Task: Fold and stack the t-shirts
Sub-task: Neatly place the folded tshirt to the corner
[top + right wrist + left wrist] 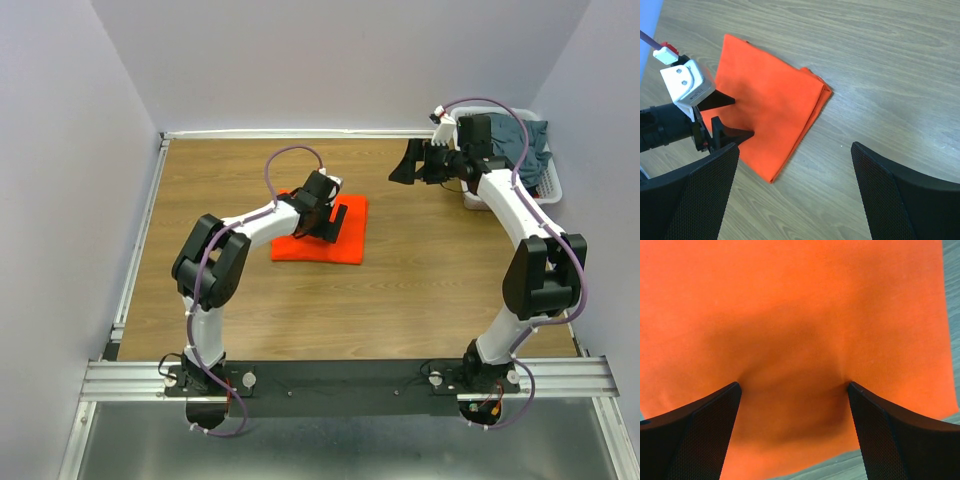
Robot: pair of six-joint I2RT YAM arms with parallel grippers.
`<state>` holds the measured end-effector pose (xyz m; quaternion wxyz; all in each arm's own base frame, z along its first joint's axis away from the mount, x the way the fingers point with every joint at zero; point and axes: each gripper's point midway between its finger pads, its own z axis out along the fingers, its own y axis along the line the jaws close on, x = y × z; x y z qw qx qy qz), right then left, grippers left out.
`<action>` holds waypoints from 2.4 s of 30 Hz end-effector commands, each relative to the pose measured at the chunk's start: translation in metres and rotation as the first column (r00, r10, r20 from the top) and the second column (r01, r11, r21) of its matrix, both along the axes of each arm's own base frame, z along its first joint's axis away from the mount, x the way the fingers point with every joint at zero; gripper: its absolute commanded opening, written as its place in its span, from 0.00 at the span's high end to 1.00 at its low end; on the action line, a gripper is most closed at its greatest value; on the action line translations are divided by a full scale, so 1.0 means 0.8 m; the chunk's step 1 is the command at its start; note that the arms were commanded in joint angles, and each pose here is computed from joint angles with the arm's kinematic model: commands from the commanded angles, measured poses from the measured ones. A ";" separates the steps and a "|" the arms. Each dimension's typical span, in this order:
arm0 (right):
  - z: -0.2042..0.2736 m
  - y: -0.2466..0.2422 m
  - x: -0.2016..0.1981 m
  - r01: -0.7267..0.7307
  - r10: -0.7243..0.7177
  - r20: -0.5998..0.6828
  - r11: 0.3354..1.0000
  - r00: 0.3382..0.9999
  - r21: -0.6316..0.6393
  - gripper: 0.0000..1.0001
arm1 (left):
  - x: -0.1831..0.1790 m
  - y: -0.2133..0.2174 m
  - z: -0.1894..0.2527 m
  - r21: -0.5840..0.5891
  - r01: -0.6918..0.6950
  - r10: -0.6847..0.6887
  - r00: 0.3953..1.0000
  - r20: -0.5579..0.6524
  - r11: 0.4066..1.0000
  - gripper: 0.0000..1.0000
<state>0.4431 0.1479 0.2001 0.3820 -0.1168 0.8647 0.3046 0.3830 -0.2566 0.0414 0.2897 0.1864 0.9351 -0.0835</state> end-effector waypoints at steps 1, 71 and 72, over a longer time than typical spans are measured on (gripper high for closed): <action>0.004 -0.006 -0.008 0.005 -0.005 0.001 1.000 1.000 -0.016 0.00 | -0.005 0.002 -0.020 0.009 -0.022 0.022 0.999 -0.041 1.000 0.05; -0.010 -0.009 -0.006 -0.019 0.017 -0.033 0.999 0.999 -0.051 0.00 | 0.226 0.486 -0.047 0.389 -0.224 0.261 0.964 -0.044 0.894 0.02; -0.009 -0.009 -0.007 -0.019 0.017 -0.030 0.998 0.999 -0.052 0.00 | 0.226 0.490 -0.045 0.398 -0.221 0.258 0.965 -0.041 0.890 0.02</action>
